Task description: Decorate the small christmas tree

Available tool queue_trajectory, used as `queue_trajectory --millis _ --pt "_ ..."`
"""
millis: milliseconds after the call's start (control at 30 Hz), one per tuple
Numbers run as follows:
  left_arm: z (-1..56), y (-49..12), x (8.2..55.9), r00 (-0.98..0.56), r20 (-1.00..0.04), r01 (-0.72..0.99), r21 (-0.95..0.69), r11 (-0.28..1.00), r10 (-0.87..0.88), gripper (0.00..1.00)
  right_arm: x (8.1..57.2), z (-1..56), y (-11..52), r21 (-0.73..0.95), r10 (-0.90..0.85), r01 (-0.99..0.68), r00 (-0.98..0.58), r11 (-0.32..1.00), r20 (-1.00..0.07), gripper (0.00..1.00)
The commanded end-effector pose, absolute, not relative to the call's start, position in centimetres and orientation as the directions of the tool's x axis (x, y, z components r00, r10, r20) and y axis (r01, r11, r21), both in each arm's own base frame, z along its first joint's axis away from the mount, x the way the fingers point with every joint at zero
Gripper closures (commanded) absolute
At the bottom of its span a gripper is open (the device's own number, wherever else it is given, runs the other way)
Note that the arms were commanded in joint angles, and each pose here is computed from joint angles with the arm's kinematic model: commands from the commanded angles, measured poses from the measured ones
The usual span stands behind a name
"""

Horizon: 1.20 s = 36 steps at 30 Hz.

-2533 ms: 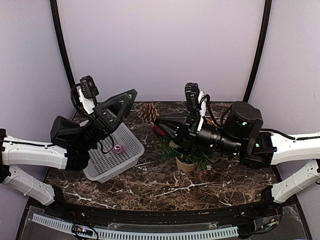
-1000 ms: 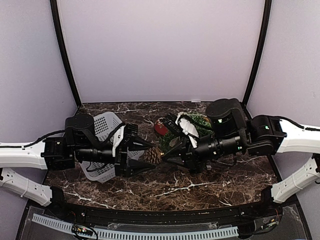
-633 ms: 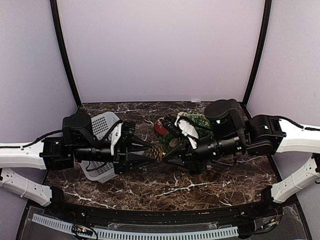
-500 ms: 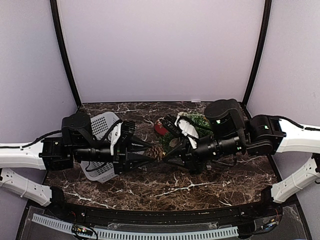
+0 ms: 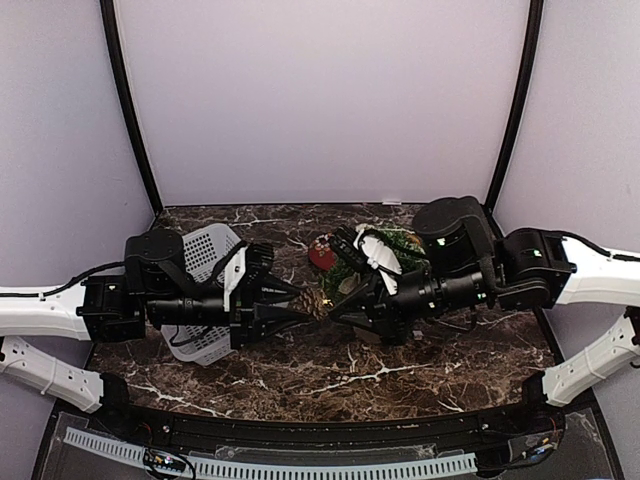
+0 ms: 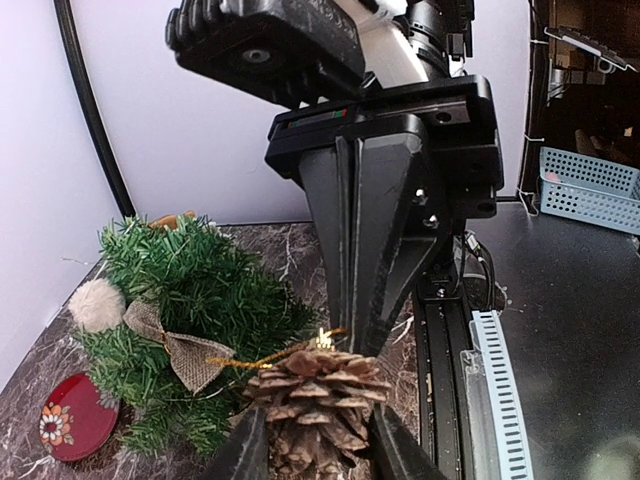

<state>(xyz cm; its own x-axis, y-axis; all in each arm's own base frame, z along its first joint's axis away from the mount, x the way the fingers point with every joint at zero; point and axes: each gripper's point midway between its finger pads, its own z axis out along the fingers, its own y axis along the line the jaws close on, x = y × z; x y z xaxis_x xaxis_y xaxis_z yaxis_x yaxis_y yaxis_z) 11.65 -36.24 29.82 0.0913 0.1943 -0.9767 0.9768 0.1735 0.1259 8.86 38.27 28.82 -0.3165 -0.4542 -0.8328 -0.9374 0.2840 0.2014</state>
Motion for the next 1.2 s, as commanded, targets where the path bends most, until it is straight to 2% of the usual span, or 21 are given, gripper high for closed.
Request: queue_trajectory --millis 0,467,833,900,1033,1167 --pt "30.4 -35.2 12.9 0.092 -0.976 0.957 0.141 0.253 0.196 0.64 8.3 29.9 37.2 0.211 -0.440 -0.937 -0.320 0.280 -0.839 1.00" --pt "30.5 -35.0 12.8 0.078 -0.985 0.959 0.117 0.259 0.156 0.66 8.5 29.9 36.4 0.199 -0.420 -0.934 -0.314 0.295 -0.851 1.00" --pt "30.6 -34.8 14.1 0.051 -0.989 0.938 0.096 0.334 0.142 0.67 8.0 30.3 36.2 0.216 -0.407 -0.937 -0.316 0.273 -0.857 1.00" --pt "30.3 -35.1 13.6 0.059 -0.987 0.948 0.102 0.302 0.147 0.66 8.2 30.5 36.1 0.212 -0.403 -0.935 -0.317 0.284 -0.859 1.00" --pt "29.7 -36.8 10.5 0.062 -0.987 0.992 0.078 0.101 0.151 0.66 8.4 30.7 35.9 0.208 -0.406 -0.931 -0.322 0.300 -0.855 1.00" --pt "28.8 -38.3 10.8 0.015 -0.983 0.996 0.031 0.081 0.181 0.68 9.2 29.9 35.2 0.203 -0.425 -0.912 -0.352 0.356 -0.834 1.00"
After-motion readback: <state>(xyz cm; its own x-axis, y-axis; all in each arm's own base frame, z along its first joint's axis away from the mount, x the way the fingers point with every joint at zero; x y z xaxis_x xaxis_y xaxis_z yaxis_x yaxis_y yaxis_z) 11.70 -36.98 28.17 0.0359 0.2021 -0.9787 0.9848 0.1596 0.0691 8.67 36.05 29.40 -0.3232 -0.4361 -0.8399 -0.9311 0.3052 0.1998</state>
